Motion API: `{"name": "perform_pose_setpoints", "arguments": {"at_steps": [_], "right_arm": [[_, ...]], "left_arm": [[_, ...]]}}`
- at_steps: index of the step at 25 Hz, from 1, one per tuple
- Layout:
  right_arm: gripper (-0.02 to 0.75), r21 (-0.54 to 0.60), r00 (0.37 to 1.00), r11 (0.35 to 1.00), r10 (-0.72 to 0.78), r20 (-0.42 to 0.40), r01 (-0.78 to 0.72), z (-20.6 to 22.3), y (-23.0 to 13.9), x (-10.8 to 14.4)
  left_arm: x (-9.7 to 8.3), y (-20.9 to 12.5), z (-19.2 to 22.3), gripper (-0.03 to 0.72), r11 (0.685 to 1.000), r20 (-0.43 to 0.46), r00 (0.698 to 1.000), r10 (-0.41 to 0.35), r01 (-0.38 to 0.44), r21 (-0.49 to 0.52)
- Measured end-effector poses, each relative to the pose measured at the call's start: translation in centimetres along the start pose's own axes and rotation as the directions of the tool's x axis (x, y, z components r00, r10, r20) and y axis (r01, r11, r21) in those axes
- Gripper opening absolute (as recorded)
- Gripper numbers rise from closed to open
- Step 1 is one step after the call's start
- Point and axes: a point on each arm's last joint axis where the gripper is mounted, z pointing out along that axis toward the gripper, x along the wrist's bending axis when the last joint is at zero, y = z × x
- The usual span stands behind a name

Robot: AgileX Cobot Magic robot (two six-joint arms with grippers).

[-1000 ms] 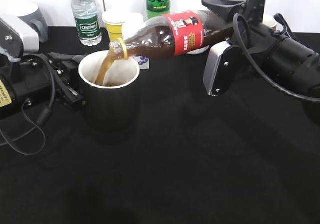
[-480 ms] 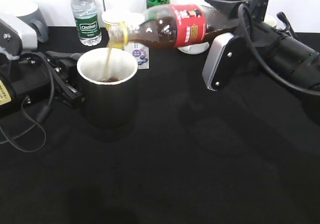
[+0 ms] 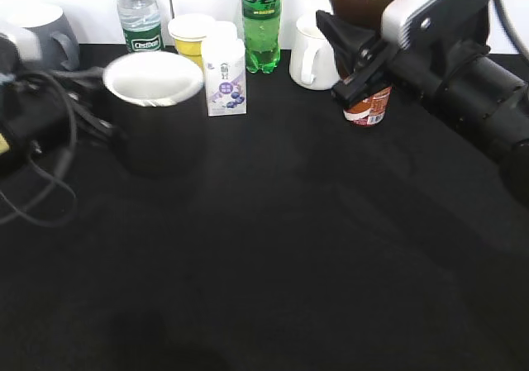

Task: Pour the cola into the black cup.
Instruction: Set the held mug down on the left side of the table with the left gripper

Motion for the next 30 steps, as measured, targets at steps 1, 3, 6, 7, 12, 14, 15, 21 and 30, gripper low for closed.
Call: {"name": "perform_pose_setpoints", "arguments": {"at_steps": [1, 3, 6, 7, 12, 14, 15, 21, 30], "right_arm": [[0.396, 0.0, 0.999, 0.999, 0.036, 0.001, -0.036, 0.0, 0.0, 0.0], [0.396, -0.001, 0.998, 0.998, 0.056, 0.006, -0.056, 0.0, 0.0, -0.1], [0.396, 0.01, 0.988, 0.994, 0.106, 0.114, -0.108, -1.5, 0.4, -0.9], [0.396, 0.027, 0.979, 0.991, 0.126, 0.158, -0.132, -2.4, 0.3, -1.1], [0.395, 0.056, 0.899, 0.969, 0.202, 0.389, -0.242, -6.2, 0.2, -2.5], [0.395, 0.056, 0.869, 0.962, 0.217, 0.444, -0.268, -6.6, 0.0, -2.9], [0.395, 0.054, 0.858, 0.959, 0.222, 0.463, -0.277, -6.7, -0.1, -3.0], [0.395, 0.067, 0.843, 0.962, 0.197, 0.501, -0.265, -6.9, -0.2, -3.3], [0.393, 0.061, 0.755, 0.963, 0.165, 0.635, -0.262, -7.6, -0.9, -6.5]], "left_arm": [[0.9, 0.0, -0.1, 0.056, 1.0, -0.047, 0.999, -0.005, 0.005, -0.003], [3.1, 0.0, -0.6, 0.055, 1.0, -0.142, 0.99, -0.02, 0.02, -0.007], [6.5, -0.9, -1.3, 0.055, 0.999, -0.261, 0.964, -0.045, 0.039, -0.029], [7.2, -1.5, -1.3, 0.055, 0.999, -0.282, 0.958, -0.05, 0.042, -0.034], [10.5, -5.0, 1.5, 0.055, 0.995, -0.38, 0.92, -0.095, 0.089, -0.033], [11.8, -6.0, 3.8, 0.055, 0.995, -0.382, 0.919, -0.095, 0.085, -0.042], [12.5, -6.3, 5.1, 0.055, 0.995, -0.383, 0.919, -0.093, 0.079, -0.053], [14.2, -7.0, 8.1, 0.11, 0.995, -0.392, 0.915, -0.095, 0.09, -0.032], [10.9, -6.7, 1.8, 0.281, 0.992, -0.396, 0.911, -0.115, 0.125, 0.0]]}}
